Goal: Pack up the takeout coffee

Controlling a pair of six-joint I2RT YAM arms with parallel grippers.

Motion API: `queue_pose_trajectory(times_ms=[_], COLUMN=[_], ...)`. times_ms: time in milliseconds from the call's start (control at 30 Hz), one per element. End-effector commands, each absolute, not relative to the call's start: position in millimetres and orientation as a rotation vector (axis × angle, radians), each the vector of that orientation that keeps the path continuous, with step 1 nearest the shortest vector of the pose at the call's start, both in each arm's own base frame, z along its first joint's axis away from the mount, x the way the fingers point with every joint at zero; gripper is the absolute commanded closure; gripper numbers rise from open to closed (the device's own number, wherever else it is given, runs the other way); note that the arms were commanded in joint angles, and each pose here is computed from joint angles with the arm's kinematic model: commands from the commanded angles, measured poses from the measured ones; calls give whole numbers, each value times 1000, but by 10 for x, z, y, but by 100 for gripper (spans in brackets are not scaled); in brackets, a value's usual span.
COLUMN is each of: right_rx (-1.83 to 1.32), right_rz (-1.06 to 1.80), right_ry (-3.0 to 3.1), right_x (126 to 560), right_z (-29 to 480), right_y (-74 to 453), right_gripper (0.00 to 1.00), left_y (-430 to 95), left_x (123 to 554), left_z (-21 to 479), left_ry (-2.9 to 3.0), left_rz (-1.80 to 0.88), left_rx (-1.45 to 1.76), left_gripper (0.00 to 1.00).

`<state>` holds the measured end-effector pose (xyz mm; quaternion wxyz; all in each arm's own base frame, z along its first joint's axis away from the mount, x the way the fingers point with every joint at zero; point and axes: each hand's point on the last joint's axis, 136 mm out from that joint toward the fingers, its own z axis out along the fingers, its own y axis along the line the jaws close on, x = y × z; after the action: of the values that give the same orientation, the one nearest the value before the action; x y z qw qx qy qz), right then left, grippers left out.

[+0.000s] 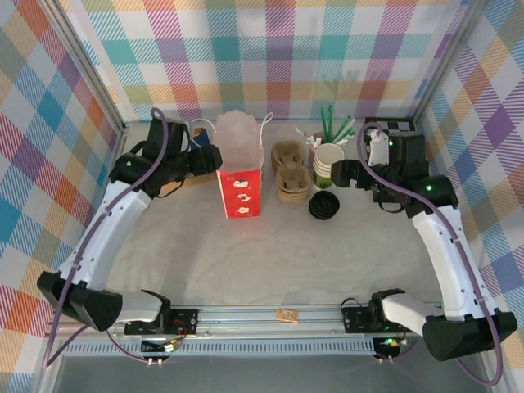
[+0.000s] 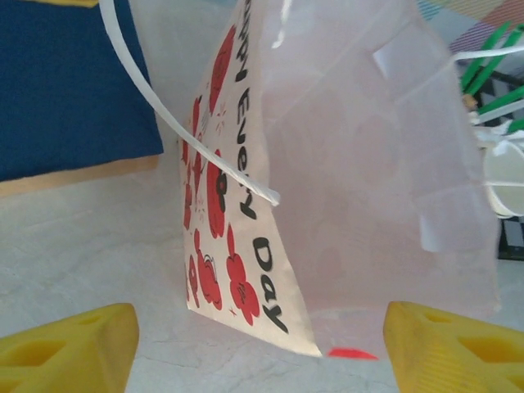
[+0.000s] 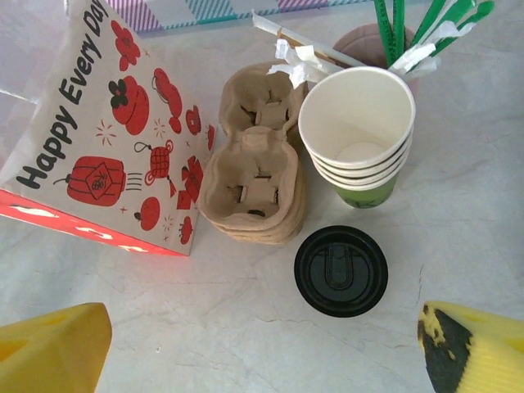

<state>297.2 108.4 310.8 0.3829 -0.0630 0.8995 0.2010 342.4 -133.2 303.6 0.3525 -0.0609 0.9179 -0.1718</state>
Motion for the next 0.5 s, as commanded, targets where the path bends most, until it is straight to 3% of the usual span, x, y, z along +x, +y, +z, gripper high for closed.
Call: queue_pose_trajectory(times_ms=[0, 467], right_rx=[-236, -318], right_rz=[512, 339], right_ry=[2351, 2443], right_x=[2894, 3157], right_z=[3107, 3022], right_y=[1150, 1165], right_gripper=[7, 15], left_y=[-1320, -1402], left_x=[3453, 3752], left_z=[3079, 2923], left_ry=[2377, 2425], left_rz=[-433, -393], left_rx=[-180, -198], left_gripper=[26, 38])
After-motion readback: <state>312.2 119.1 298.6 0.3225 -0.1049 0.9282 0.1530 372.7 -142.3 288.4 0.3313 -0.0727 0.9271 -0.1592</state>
